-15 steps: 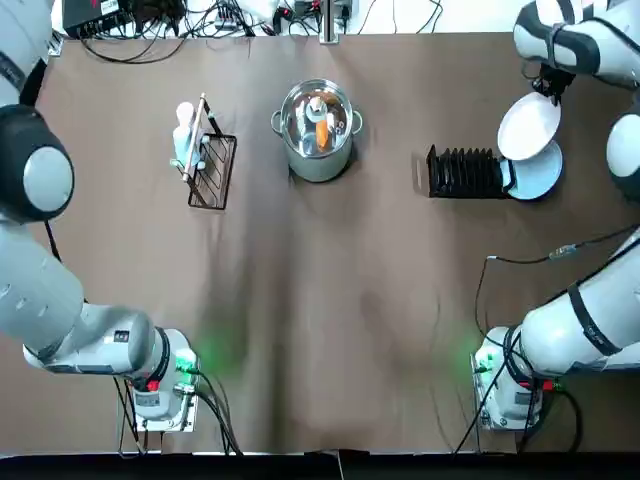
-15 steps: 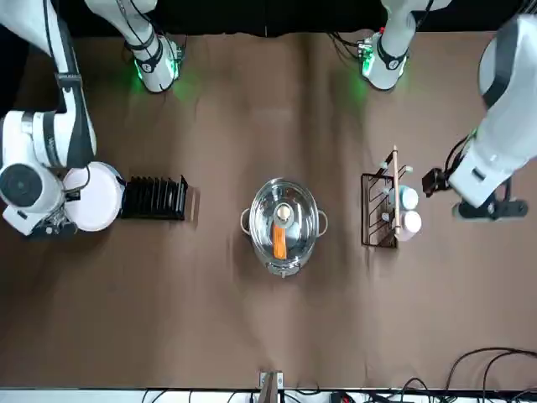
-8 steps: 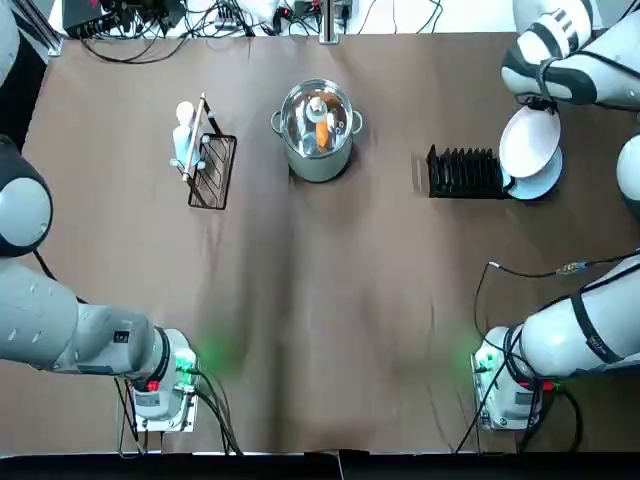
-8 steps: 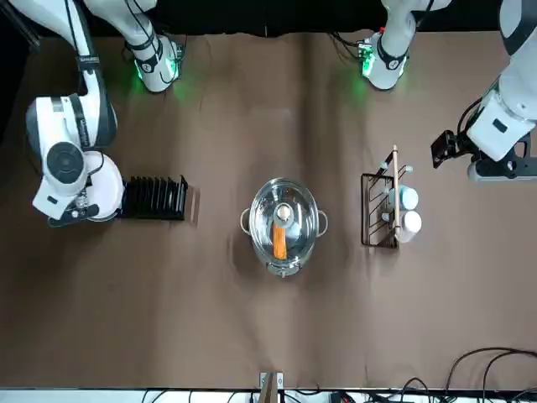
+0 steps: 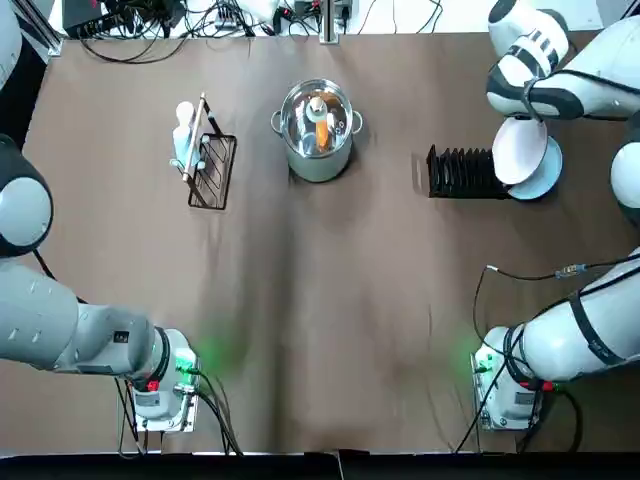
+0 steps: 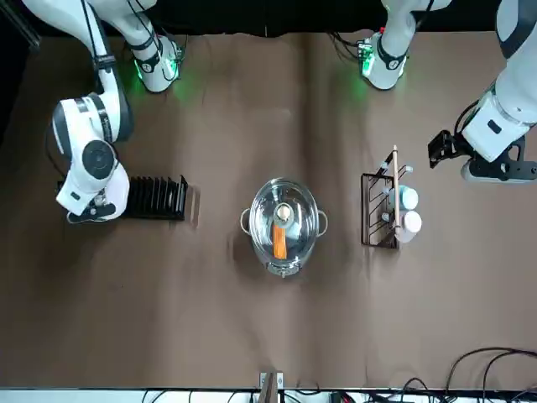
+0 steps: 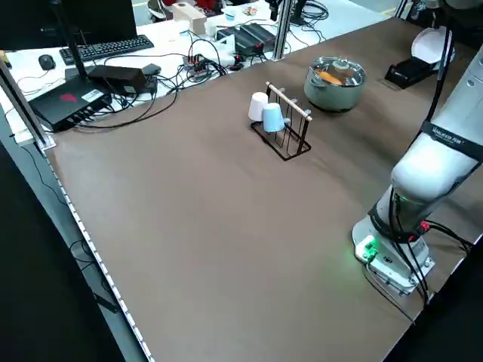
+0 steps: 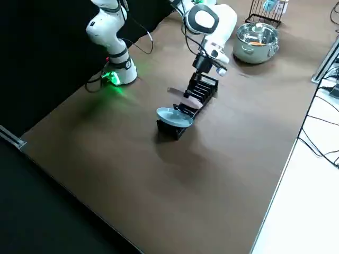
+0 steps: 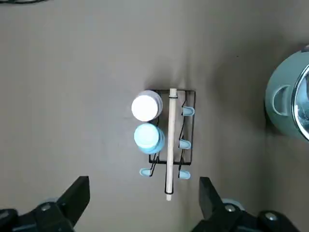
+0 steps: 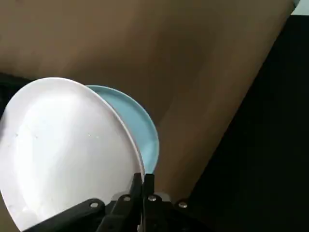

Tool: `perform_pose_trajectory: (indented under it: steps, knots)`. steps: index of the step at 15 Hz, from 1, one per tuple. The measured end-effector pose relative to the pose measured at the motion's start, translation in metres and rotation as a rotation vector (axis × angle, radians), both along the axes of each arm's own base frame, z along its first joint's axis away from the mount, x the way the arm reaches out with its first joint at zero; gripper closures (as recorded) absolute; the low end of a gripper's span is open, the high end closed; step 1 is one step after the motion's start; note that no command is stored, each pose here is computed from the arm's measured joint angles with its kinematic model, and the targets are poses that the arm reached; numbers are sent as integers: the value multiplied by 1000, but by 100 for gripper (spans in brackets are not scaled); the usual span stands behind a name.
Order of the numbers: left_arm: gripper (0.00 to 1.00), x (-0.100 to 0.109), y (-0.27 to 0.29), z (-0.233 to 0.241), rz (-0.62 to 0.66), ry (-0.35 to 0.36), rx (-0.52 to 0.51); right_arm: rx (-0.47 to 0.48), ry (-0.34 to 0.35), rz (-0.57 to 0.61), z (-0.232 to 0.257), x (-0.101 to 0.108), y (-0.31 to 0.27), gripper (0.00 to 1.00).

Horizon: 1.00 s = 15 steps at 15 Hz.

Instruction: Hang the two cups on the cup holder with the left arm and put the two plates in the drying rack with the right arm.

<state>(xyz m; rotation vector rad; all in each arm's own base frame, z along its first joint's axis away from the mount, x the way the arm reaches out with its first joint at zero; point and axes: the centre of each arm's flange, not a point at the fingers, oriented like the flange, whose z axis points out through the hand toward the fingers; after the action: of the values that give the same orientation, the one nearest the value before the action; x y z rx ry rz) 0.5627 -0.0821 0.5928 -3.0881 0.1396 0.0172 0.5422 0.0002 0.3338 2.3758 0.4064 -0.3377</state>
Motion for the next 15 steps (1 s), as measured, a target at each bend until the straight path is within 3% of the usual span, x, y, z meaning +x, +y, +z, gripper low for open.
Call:
perform_pose_trajectory:
  steps: [6,15]
  knots:
    - [0,0,-2,0,-1,0,0,-40,-36,-37,-27,-7,18,97]
    - [0,0,-1,0,6,0,-2,-64,-26,-34,-51,-8,30,93]
